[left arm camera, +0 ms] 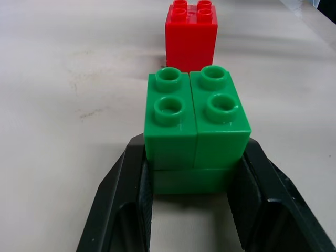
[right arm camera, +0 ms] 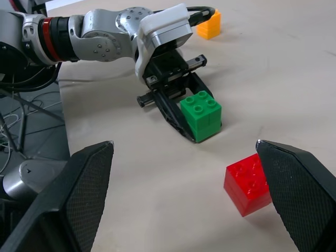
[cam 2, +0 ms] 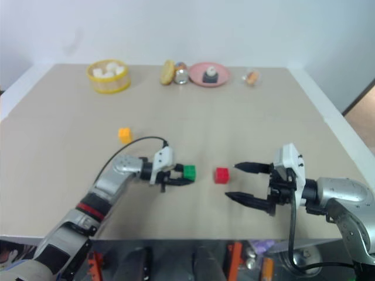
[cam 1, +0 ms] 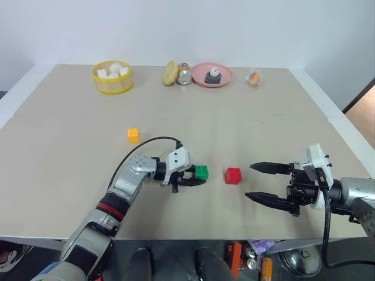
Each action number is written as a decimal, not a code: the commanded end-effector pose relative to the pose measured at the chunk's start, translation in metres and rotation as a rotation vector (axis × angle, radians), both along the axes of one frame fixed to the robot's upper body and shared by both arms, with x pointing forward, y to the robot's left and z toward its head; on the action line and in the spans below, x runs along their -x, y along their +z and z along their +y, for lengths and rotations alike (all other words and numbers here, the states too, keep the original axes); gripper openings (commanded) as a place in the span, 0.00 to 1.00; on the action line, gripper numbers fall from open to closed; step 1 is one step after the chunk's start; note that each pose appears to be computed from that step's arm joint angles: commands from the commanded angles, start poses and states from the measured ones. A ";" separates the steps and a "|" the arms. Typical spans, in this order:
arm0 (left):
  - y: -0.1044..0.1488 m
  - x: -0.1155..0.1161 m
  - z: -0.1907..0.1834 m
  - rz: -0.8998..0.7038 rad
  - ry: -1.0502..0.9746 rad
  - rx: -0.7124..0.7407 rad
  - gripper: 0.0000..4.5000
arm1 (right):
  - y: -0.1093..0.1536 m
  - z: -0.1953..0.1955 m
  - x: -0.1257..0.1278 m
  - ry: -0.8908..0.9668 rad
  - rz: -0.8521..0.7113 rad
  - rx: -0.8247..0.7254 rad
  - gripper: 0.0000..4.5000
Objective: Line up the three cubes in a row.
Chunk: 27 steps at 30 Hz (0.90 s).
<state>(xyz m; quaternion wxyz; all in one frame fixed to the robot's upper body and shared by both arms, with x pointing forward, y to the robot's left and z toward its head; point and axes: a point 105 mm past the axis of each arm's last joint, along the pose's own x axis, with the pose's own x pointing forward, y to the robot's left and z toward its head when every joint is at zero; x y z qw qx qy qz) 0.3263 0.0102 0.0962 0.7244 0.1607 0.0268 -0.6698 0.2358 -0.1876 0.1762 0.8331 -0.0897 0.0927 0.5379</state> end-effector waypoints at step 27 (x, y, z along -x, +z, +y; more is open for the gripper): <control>0.008 -0.003 -0.004 0.012 -0.058 0.029 0.30 | 0.013 -0.003 -0.004 -0.011 -0.042 0.008 1.00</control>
